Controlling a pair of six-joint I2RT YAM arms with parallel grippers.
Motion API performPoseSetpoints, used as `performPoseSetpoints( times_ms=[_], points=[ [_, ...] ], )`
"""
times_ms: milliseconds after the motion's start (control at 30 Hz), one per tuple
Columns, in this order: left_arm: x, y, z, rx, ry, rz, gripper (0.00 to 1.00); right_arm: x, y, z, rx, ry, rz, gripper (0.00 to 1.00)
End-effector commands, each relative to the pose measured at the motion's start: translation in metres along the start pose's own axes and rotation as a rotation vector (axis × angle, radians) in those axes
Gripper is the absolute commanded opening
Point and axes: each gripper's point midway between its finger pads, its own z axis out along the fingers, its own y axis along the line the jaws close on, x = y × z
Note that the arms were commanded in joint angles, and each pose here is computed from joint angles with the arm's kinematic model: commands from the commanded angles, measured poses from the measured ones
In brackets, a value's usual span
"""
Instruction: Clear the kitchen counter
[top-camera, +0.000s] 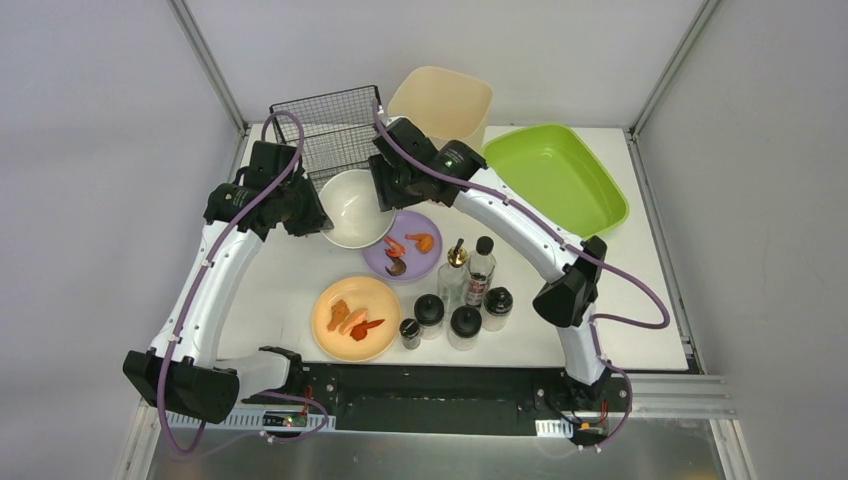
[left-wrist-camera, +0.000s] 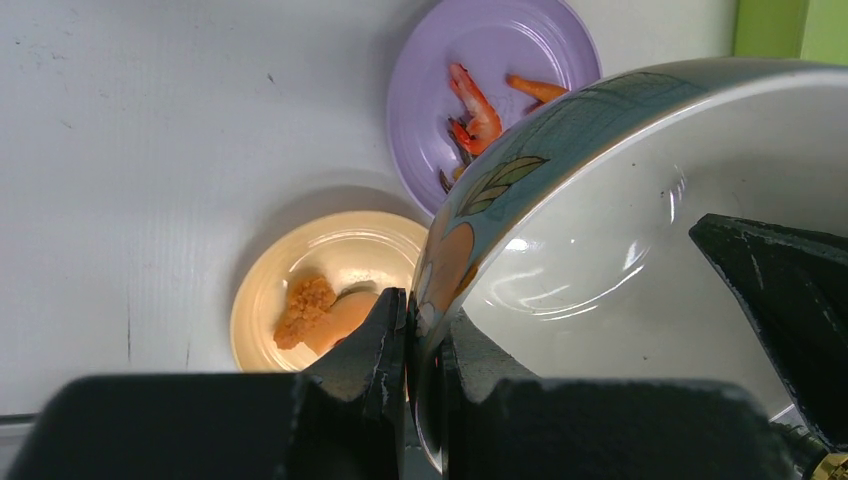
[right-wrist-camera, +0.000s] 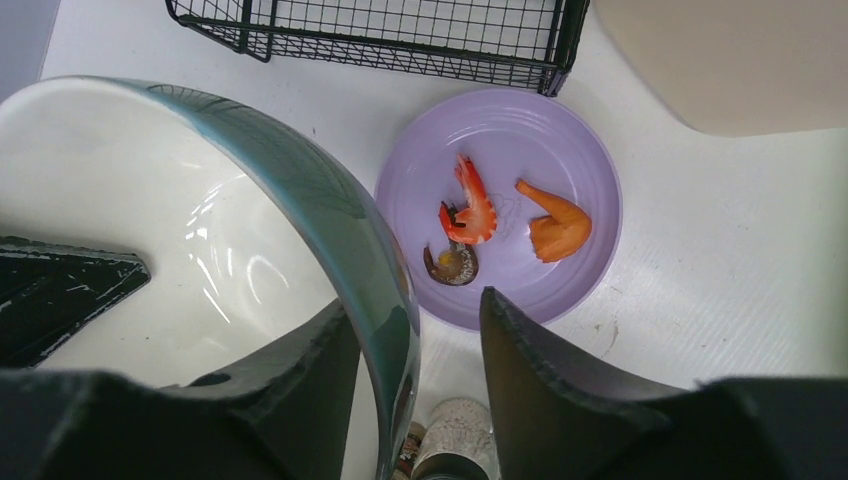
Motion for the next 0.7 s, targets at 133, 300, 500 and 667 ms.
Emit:
performPoseSetpoints(
  times_ms=[133,300,500,667],
  points=[
    [-0.030,-0.030,-0.015,0.109,-0.114,0.016,0.00,-0.005,0.003,-0.004,0.011,-0.021,0.002,0.33],
    [-0.029,-0.031,-0.011,0.108,-0.102,0.020,0.00,-0.002,0.003,0.002,0.020,-0.012,0.000,0.11],
    [-0.030,-0.028,-0.011,0.096,-0.109,0.033,0.12,0.001,0.000,0.007,0.042,-0.010,0.010,0.00],
    [-0.027,-0.026,-0.012,0.092,-0.111,0.043,0.38,-0.003,-0.001,0.006,0.049,-0.032,0.025,0.00]
  ],
)
